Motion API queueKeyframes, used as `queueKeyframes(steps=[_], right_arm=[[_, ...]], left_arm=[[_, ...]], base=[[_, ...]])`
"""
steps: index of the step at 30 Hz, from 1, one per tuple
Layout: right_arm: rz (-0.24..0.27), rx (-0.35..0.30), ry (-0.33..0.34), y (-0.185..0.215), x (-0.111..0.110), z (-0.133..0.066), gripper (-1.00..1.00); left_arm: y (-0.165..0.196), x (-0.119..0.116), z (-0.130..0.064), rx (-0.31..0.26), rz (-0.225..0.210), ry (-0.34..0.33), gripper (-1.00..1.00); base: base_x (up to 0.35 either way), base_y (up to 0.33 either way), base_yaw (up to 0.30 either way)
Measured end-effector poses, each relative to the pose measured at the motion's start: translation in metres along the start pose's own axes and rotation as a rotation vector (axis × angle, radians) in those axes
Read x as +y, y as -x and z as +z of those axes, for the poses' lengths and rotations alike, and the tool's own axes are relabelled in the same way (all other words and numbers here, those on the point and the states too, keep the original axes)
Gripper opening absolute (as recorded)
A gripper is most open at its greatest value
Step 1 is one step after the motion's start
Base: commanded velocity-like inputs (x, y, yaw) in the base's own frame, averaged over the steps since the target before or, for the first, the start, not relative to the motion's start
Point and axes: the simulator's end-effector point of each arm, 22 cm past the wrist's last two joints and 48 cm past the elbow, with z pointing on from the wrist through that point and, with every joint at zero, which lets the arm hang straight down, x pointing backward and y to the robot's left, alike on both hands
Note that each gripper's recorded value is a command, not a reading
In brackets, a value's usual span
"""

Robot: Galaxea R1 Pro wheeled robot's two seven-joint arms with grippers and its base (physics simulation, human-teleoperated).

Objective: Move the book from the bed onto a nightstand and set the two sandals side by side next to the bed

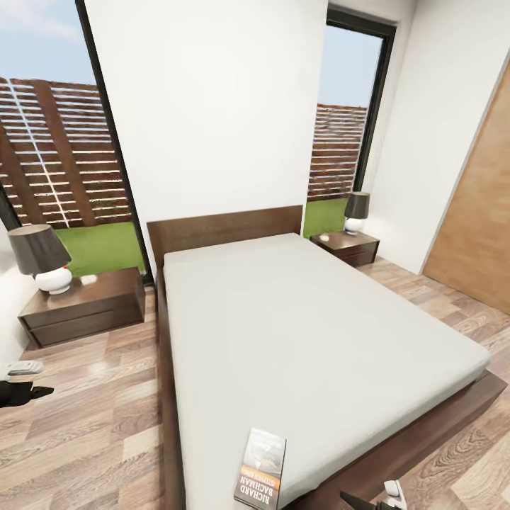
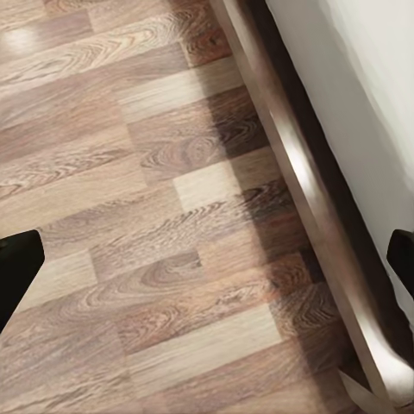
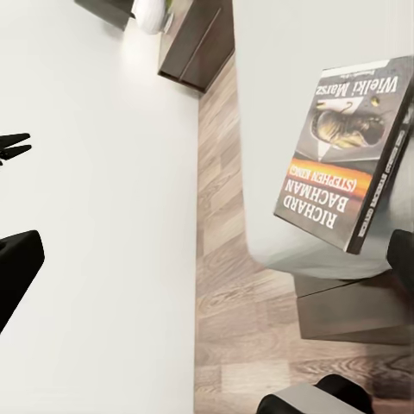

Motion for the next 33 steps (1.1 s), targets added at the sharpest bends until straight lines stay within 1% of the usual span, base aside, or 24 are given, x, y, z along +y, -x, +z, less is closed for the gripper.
queueKeyframes(steps=[33], right_arm=[[0.001,0.004,0.0,-0.019,-0.043,0.018,1.0]], left_arm=[[-0.027,-0.001,0.042,-0.002,0.002,0.0,1.0]], base=[[0.0,0.0,0.0]])
